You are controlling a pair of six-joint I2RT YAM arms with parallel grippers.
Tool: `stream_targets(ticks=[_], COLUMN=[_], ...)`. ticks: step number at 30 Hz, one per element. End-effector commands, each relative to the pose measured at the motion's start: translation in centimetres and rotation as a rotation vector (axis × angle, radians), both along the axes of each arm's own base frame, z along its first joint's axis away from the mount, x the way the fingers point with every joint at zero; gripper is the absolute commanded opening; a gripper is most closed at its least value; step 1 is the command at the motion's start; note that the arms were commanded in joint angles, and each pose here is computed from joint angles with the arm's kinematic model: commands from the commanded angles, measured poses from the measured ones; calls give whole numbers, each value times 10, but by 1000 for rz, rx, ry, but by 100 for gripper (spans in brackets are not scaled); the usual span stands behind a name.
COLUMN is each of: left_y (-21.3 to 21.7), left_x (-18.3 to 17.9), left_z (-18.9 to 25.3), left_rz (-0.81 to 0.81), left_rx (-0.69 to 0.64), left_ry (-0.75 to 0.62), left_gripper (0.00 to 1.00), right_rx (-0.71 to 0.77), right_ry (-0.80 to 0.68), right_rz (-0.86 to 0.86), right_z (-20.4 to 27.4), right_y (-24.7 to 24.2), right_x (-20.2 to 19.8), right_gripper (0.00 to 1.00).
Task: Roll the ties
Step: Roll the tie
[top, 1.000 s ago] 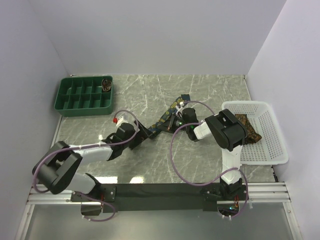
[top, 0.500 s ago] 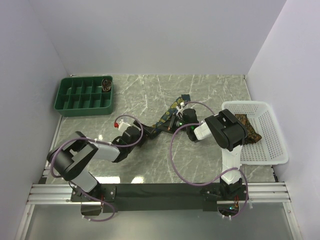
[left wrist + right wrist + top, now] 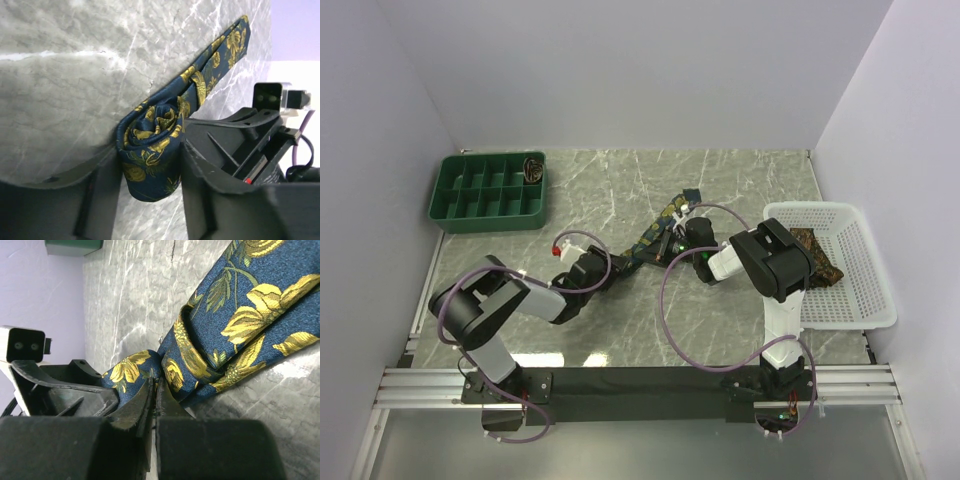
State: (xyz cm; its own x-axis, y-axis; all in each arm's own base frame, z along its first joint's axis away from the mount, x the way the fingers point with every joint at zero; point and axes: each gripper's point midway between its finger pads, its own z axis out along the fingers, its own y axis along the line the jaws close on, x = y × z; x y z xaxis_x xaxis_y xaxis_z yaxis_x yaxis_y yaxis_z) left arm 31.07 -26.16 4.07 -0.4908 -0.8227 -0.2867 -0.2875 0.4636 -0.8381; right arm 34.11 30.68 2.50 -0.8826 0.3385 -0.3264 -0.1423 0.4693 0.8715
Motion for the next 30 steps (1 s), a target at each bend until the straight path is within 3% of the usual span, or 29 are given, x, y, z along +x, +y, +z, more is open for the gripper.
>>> stream_targets(ticks=[1, 5, 11, 13, 16, 19, 20, 22, 26, 30], left_y=[-4, -6, -1, 2, 4, 1, -2, -6, -10, -6], left_x=[0, 1, 1, -1, -4, -7, -9, -8, -8, -5], left_z=[-10, -8, 1, 0, 3, 3, 3, 3, -2, -4], left_rz=[-14, -28, -52, -61, -91, -121, -141, -172, -197, -164], left_rx=[34, 59, 163, 201, 226, 225, 218, 225, 222, 188], left_ry=[18, 19, 26, 37, 26, 15, 13, 6, 23, 33], left_gripper=[49, 30, 17, 17, 29, 51, 64, 76, 80, 77], right_rx=[-98, -109, -116, -119, -128, -136, -140, -153, -168, -189], right_ry=[98, 92, 66, 55, 35, 31, 21, 17, 12, 19], right_rz=[-26, -23, -18, -12, 4, 29, 41, 61, 82, 101], right_z=[-40, -41, -35, -32, -29, -30, -30, -32, -34, -38], right_y=[-17, -18, -18, -17, -16, -11, -9, -8, -6, -4], right_x=[-15, -16, -14, -13, -13, -14, -14, -15, -14, -16], right_gripper=[0, 0, 0, 0, 0, 0, 0, 0, 0, 0])
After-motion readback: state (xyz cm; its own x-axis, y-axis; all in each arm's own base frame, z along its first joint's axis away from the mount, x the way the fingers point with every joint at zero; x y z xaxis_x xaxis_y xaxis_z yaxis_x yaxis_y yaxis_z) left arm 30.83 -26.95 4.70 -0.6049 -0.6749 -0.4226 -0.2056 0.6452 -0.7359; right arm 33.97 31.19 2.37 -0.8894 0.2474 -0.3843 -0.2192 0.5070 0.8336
